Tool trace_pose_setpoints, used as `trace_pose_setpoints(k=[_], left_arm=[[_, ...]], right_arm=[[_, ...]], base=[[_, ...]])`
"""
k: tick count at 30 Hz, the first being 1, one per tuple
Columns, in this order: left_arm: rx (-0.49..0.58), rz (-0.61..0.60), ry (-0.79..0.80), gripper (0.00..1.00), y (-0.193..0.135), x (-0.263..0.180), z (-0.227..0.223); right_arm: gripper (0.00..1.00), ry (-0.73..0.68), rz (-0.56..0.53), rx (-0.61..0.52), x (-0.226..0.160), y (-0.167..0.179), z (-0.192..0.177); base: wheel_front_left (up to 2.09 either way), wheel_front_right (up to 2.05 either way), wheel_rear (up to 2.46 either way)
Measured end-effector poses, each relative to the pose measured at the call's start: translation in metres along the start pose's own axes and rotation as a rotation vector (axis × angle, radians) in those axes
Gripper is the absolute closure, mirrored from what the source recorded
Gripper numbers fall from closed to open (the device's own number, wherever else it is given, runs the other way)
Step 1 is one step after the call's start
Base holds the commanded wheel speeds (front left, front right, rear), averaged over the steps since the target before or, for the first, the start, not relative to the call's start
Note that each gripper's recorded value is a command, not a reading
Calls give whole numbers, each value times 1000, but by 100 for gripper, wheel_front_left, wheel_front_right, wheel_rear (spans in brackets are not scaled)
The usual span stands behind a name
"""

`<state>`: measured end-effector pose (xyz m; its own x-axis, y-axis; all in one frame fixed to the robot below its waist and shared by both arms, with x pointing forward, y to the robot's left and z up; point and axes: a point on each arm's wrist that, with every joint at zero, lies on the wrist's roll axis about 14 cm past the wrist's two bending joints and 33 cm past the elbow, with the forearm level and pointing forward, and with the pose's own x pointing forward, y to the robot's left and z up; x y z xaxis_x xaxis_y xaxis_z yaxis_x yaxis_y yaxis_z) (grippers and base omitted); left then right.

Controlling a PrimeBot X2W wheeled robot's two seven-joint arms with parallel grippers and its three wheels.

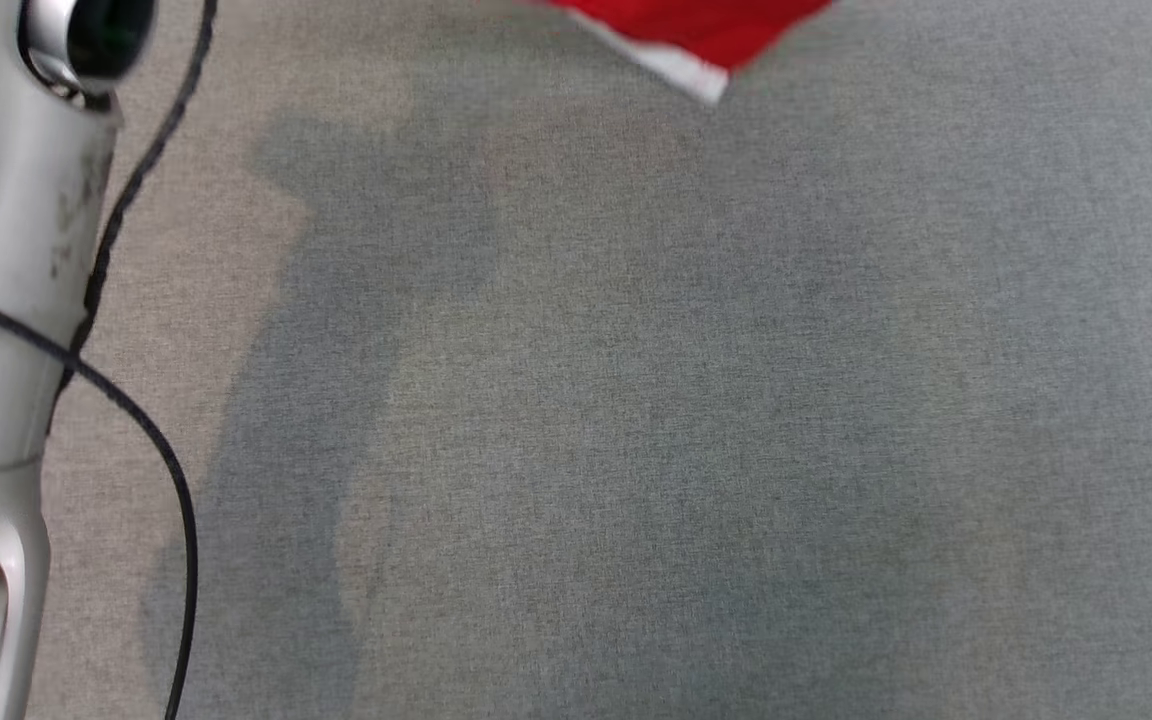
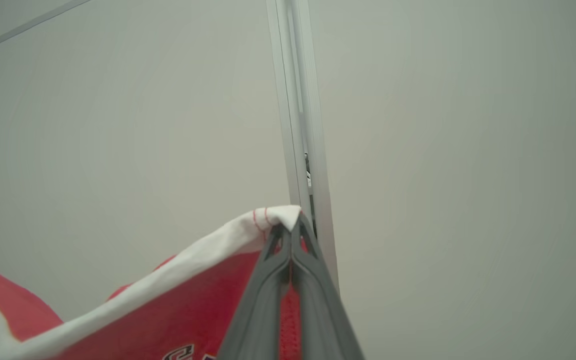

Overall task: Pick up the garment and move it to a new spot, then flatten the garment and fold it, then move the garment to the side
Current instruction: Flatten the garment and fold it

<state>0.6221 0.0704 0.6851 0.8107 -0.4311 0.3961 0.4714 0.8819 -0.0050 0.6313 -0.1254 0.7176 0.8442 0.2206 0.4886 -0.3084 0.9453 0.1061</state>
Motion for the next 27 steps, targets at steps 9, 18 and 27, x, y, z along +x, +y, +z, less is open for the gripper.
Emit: trace_pose_setpoints(k=[9, 18, 27], left_arm=[[-120, 114, 226, 100, 23, -6, -93], [-260, 204, 527, 100, 12, -79, -198], [-344, 213, 622, 100, -18, -145, -227]], right_arm=[[100, 169, -31, 44, 4, 2, -71], [100, 448, -65, 112, -63, 5, -171], [100, 542, -98, 218, -136, 21, -202]], base=[[0, 0, 0], [0, 0, 0], [0, 0, 0]])
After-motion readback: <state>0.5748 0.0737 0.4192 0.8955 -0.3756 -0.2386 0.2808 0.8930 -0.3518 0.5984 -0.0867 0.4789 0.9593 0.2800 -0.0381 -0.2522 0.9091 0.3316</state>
